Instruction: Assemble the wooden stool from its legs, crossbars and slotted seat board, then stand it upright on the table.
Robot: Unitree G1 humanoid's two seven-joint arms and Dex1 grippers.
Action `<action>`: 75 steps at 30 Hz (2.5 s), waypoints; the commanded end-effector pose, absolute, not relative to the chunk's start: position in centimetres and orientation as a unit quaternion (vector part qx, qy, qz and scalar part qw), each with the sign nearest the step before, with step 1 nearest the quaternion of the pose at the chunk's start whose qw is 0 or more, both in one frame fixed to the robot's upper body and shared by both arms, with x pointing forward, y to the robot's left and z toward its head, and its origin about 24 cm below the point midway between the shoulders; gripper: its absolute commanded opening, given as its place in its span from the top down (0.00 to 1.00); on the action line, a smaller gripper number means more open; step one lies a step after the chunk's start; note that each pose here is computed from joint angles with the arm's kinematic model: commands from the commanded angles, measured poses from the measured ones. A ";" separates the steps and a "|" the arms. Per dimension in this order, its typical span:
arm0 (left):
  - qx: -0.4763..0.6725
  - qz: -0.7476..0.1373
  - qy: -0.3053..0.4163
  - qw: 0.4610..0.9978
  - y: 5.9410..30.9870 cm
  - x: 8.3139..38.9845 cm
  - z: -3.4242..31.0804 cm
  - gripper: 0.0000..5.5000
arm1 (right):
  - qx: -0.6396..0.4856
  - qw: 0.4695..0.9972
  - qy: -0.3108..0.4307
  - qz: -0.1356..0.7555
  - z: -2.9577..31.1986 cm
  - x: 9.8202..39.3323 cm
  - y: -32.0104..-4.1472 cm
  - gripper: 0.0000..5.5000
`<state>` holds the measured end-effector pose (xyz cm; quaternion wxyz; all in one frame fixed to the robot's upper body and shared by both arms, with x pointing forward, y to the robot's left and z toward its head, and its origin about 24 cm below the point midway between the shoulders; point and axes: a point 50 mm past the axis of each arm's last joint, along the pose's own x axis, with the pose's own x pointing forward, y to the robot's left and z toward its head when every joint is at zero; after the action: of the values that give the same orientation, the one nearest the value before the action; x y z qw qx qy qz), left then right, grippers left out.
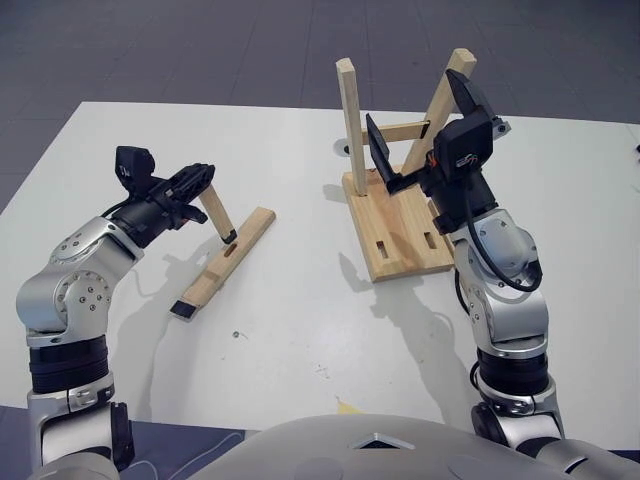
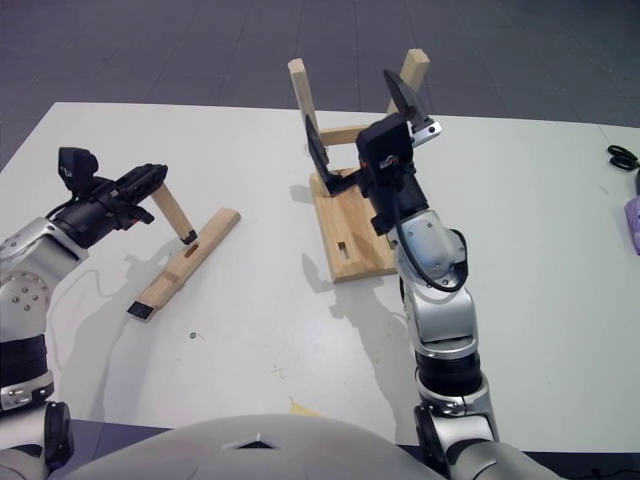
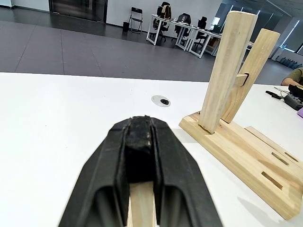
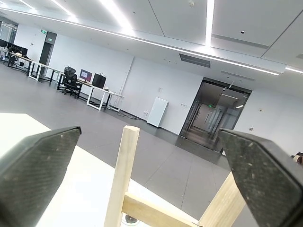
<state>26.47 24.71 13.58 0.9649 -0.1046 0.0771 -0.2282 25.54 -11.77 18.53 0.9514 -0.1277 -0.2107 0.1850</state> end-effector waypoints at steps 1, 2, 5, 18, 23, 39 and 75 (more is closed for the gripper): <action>-0.098 -0.215 0.095 0.967 25.1 25.8 12.4 0.92 | -0.131 0.952 -0.207 0.182 18.5 25.5 -12.0 0.02; -0.099 -0.210 0.098 0.968 25.3 25.8 12.3 0.92 | -0.130 0.953 -0.206 0.181 18.5 25.5 -12.0 0.02; -0.099 -0.207 0.103 0.968 25.3 25.7 12.0 0.92 | -0.129 0.954 -0.205 0.180 18.4 25.5 -12.0 0.02; -0.108 -0.223 0.075 0.966 22.4 27.2 11.7 0.92 | -0.133 0.952 -0.205 0.187 18.5 25.8 -11.9 0.02; -0.106 -0.231 0.066 0.965 21.9 27.7 12.1 0.92 | -0.134 0.951 -0.206 0.190 18.5 25.9 -11.8 0.02; -0.136 -0.202 0.060 0.968 23.3 26.7 12.6 0.92 | -0.132 0.952 -0.206 0.185 18.5 25.7 -11.9 0.02; -0.157 -0.138 0.063 0.976 24.9 26.0 11.7 0.92 | -0.133 0.952 -0.200 0.188 17.6 25.1 -11.3 0.02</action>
<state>26.18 24.79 12.43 0.9742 -0.1705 0.0432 -0.1412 25.18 -11.24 17.53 0.9526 -0.1331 -0.1965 0.1903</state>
